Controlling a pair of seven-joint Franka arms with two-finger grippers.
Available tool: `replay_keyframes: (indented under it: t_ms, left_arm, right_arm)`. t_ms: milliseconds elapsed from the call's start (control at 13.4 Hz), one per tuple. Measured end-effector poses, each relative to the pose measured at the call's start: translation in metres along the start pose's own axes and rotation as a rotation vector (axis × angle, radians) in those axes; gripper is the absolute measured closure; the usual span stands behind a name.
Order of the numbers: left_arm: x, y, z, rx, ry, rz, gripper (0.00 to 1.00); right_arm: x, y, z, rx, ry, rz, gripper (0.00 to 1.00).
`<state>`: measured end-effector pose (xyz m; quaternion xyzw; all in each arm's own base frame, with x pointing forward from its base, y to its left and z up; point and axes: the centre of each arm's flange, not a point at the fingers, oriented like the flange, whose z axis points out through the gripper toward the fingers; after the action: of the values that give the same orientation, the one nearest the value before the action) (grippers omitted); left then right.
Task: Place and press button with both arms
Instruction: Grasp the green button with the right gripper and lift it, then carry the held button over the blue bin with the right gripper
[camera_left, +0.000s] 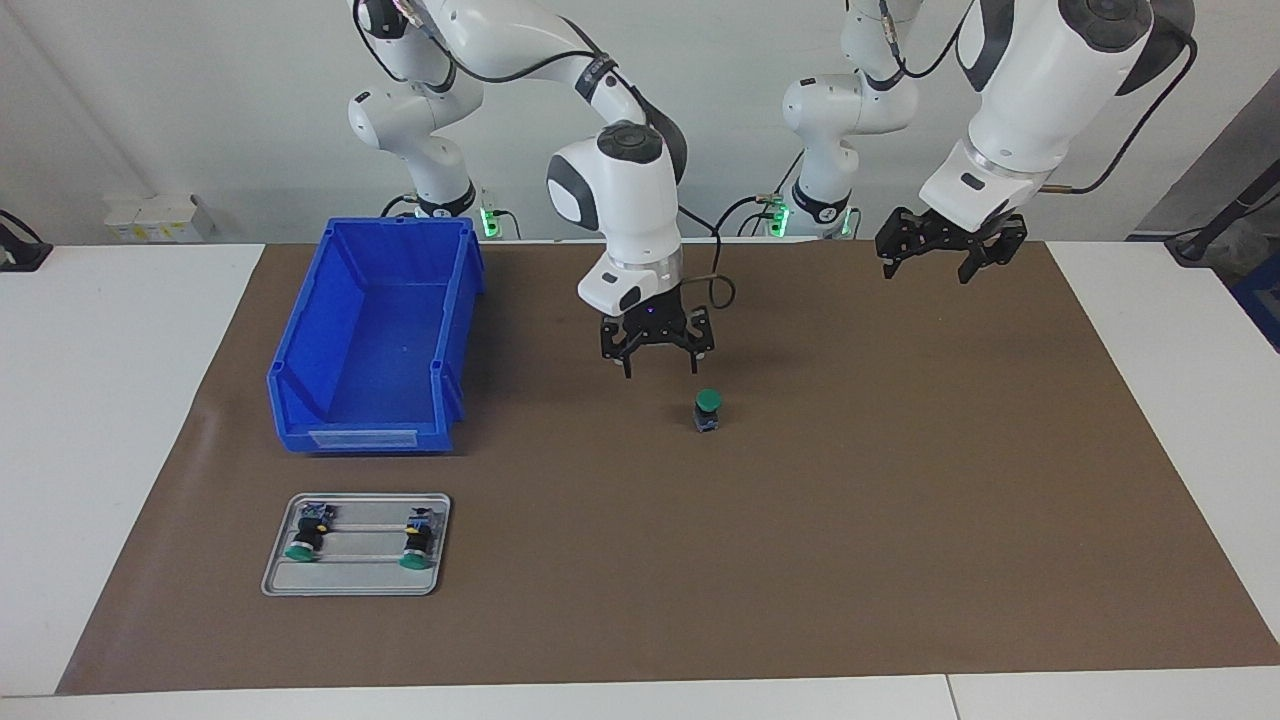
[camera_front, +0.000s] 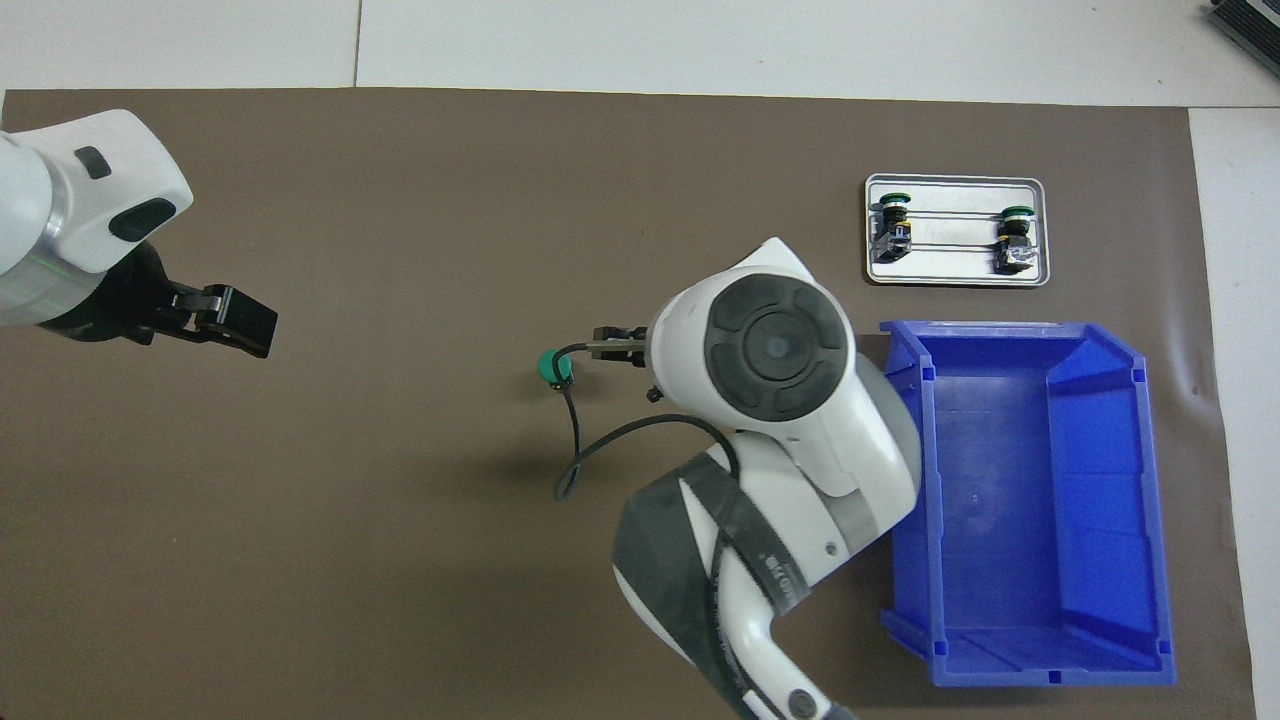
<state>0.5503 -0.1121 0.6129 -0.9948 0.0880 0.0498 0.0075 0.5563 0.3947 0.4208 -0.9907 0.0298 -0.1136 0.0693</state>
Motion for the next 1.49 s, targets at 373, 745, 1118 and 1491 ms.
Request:
replay_keyframes:
  t_ms: [373, 745, 1118, 1491]
  left_arm:
    - [0.0, 0.0, 0.0, 0.0, 0.0, 0.0, 0.0]
    - [0.0, 0.0, 0.0, 0.0, 0.0, 0.0, 0.0]
    - [0.0, 0.0, 0.0, 0.0, 0.0, 0.0, 0.0]
    - [0.0, 0.0, 0.0, 0.0, 0.0, 0.0, 0.0]
  right_arm:
    - [-0.033, -0.051, 0.067, -0.005, -0.009, -0.085, 0.0]
    - [-0.028, -0.051, 0.093, 0.004, 0.048, -0.114, 0.03]
    - [-0.038, -0.052, 0.107, -0.019, 0.024, -0.129, 0.2]
    - [-0.035, -0.054, 0.095, -0.045, 0.0, -0.127, 0.65]
